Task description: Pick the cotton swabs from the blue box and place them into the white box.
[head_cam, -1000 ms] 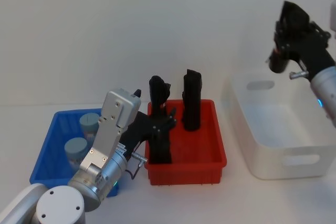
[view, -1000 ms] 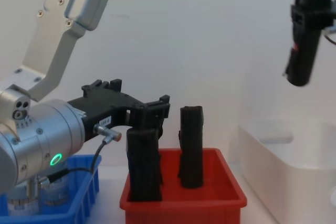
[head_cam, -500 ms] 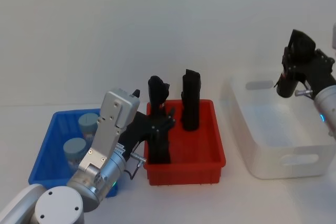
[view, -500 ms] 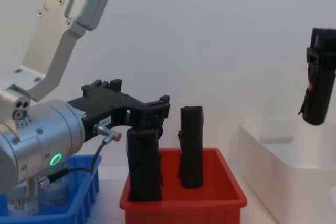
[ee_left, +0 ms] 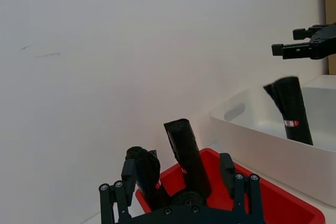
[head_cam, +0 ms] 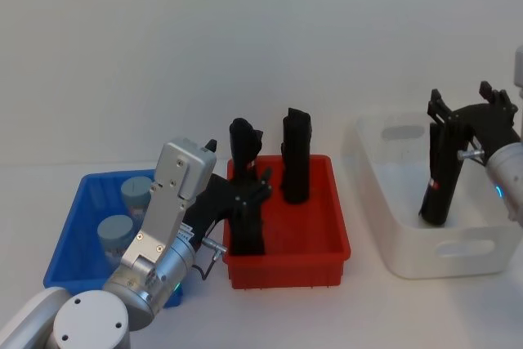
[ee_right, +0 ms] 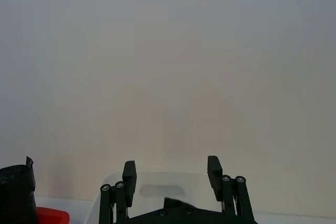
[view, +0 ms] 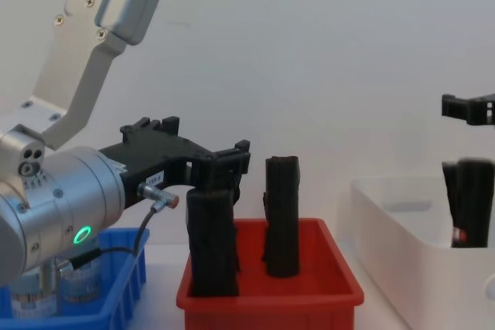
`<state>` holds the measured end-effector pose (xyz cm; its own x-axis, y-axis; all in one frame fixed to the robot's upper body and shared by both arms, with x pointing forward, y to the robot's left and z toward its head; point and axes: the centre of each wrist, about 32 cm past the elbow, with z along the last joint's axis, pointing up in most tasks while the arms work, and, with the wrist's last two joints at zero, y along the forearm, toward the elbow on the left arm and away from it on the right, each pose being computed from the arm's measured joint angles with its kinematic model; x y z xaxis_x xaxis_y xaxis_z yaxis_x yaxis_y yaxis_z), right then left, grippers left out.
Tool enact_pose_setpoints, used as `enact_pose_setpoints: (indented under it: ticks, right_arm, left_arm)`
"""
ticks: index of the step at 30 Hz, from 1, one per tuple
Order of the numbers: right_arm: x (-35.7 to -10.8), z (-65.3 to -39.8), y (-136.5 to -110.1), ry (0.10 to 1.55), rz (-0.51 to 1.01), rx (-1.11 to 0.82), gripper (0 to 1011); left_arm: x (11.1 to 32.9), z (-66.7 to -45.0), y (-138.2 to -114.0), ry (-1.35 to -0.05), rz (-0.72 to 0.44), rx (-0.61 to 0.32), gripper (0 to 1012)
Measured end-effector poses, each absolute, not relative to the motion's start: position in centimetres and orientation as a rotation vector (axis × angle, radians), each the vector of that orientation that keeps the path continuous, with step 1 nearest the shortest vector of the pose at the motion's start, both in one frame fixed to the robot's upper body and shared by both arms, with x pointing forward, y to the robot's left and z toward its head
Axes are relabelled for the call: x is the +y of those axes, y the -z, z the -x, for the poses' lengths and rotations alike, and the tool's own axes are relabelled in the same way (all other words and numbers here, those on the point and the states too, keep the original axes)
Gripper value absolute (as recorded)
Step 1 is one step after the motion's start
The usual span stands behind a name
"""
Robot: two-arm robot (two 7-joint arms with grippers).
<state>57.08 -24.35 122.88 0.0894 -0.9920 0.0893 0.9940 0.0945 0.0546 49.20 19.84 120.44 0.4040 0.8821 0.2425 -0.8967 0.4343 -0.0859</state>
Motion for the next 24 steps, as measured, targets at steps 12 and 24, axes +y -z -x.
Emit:
enact_pose_setpoints:
  ticks: [12,24]
  right_arm:
    - [-24.4,-57.2,-122.5,1.479,0.027,-0.097,1000]
    - [-24.5,-57.2,-122.4,1.48,0.029,-0.09,1001]
  left_arm:
    - [19.9,-49.1,-120.6,-1.128,-0.069,-0.269,1004]
    - [21.2,-48.3,-121.7,-1.215,-0.142,-0.264,1004]
